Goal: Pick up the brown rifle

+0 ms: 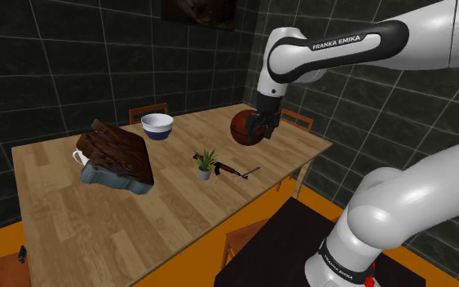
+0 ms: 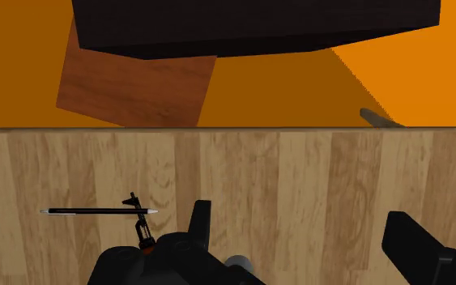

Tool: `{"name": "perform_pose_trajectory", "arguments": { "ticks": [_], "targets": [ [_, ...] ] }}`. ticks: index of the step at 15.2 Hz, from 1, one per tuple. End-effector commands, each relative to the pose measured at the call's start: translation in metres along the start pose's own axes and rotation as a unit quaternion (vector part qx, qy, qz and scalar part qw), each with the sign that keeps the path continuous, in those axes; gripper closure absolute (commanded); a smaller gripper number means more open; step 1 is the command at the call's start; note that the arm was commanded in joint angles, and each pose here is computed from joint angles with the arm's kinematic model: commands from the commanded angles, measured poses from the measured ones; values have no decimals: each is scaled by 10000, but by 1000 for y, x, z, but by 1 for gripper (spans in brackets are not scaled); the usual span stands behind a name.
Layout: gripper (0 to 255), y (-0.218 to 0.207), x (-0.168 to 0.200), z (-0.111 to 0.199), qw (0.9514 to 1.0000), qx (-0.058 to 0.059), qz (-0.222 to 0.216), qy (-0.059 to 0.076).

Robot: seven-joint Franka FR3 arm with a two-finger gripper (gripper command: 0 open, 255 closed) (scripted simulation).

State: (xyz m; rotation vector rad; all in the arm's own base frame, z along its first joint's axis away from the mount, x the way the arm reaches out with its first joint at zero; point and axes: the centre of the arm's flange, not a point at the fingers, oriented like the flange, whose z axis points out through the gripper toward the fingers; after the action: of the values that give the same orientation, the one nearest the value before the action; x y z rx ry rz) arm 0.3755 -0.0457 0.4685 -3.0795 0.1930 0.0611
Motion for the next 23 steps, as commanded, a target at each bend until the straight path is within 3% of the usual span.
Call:
{"name": "perform_pose_trajectory", "arguments": {
  "ticks": [1, 23],
  "targets": [
    [0, 7, 19, 17, 10000, -21, 5, 41],
    [0, 80, 220, 201, 9991, -220, 70, 365]
  ]
}}
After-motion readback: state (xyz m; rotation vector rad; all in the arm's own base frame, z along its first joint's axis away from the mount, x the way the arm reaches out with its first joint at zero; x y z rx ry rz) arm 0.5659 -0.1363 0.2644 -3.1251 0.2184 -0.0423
